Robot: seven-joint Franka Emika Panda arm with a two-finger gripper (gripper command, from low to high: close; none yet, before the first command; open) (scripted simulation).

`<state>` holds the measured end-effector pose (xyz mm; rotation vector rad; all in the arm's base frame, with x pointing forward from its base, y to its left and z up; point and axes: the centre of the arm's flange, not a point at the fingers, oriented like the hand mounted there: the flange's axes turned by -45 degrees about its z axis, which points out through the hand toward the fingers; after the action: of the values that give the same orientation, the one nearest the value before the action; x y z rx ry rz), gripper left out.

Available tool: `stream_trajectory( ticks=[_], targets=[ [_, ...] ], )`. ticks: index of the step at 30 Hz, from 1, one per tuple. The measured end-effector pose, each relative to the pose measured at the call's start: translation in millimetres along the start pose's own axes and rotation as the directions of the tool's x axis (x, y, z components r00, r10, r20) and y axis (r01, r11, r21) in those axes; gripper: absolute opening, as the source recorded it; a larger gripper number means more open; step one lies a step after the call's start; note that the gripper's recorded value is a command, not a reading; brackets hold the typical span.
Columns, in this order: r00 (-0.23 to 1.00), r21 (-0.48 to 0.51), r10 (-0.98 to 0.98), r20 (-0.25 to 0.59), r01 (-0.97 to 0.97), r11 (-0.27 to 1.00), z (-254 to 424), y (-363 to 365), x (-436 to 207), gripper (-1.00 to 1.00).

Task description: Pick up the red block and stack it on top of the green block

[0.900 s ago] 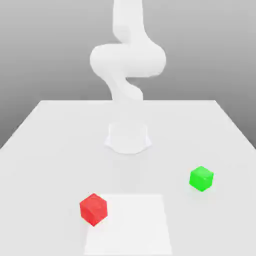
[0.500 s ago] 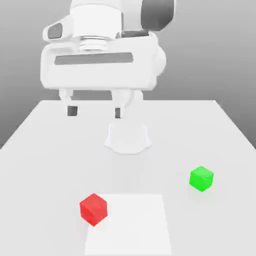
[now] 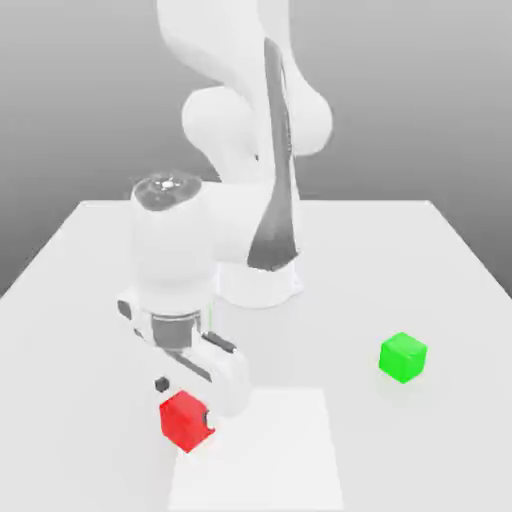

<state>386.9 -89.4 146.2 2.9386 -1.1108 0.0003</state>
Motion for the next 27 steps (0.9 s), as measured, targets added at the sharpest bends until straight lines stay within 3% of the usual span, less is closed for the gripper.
stream_trajectory(
  ticks=[7,13,19,27],
  targets=[
    [1.0,0.0,0.0,-0.001,0.0,1.0,-1,0,0,-1.0],
    [1.0,0.001,-0.001,-0.001,0.001,1.0,-56,-1,0,-1.0],
    [0.996,0.033,-0.092,0.016,0.092,0.995,-81,-86,-84,-1.0],
    [0.988,0.034,-0.152,0.025,0.151,0.988,-99,-141,-211,-1.0]
  ],
)
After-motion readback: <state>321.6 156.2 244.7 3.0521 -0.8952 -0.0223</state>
